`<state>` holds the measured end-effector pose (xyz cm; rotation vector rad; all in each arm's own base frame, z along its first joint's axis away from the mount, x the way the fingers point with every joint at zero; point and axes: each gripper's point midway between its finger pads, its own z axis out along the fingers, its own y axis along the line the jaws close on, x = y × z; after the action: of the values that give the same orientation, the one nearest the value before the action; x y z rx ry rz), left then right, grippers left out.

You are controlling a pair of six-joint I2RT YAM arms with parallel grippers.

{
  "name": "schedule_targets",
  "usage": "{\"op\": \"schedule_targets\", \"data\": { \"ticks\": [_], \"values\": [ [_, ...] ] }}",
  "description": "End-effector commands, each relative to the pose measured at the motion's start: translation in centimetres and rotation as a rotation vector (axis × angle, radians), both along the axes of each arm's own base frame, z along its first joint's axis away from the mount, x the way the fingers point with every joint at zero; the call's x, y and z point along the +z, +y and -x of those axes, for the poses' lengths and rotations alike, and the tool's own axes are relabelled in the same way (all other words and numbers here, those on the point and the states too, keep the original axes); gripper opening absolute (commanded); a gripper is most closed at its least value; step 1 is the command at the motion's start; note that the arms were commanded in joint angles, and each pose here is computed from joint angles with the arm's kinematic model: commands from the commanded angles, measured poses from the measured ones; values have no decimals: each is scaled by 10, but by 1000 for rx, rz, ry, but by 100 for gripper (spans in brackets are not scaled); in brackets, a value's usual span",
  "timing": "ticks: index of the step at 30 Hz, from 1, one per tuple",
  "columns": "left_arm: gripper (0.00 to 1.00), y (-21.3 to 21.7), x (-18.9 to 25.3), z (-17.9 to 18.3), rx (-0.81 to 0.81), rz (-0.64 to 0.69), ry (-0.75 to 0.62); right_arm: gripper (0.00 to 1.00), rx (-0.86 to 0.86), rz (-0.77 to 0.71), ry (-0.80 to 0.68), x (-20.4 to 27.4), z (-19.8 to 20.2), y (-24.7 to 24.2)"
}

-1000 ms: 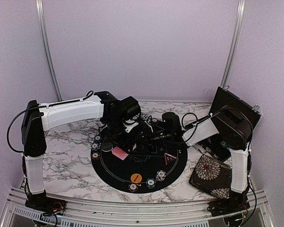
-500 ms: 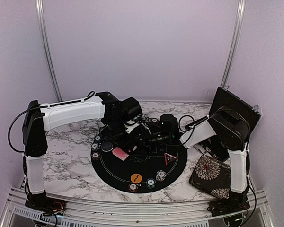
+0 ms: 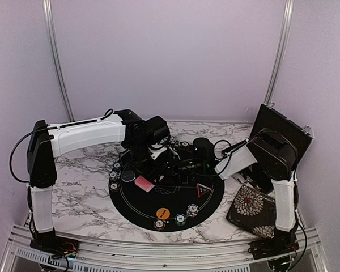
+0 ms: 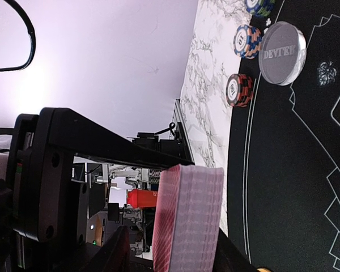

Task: Distribute texas hold em gaming equipment
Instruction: Pass from the left arm to the right

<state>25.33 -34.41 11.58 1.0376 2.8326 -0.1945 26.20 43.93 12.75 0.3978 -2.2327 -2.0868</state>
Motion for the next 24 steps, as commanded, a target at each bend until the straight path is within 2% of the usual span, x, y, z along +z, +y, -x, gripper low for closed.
{"op": "schedule_targets", "data": {
  "ticks": [1, 11, 13, 18, 21, 24],
  "values": [
    [53, -5, 4, 1, -16, 2, -1, 40, 24, -30, 12, 0, 8, 2],
    [53, -5, 5, 1, -12, 3, -1, 6, 16, -61, 30, 3, 8, 1],
    [56, -4, 6, 2, -9, 3, 0, 0, 13, -70, 30, 6, 7, 1],
    [82, 4, 4, 3, 5, -15, -8, 0, 9, -106, 31, 16, 7, 0],
    [88, 7, 2, 3, 8, -22, -8, 0, 3, -116, 29, 19, 6, 1],
    [90, 9, 2, 1, 19, -18, -11, 0, 4, -119, 27, 21, 6, 1]
  ]
}}
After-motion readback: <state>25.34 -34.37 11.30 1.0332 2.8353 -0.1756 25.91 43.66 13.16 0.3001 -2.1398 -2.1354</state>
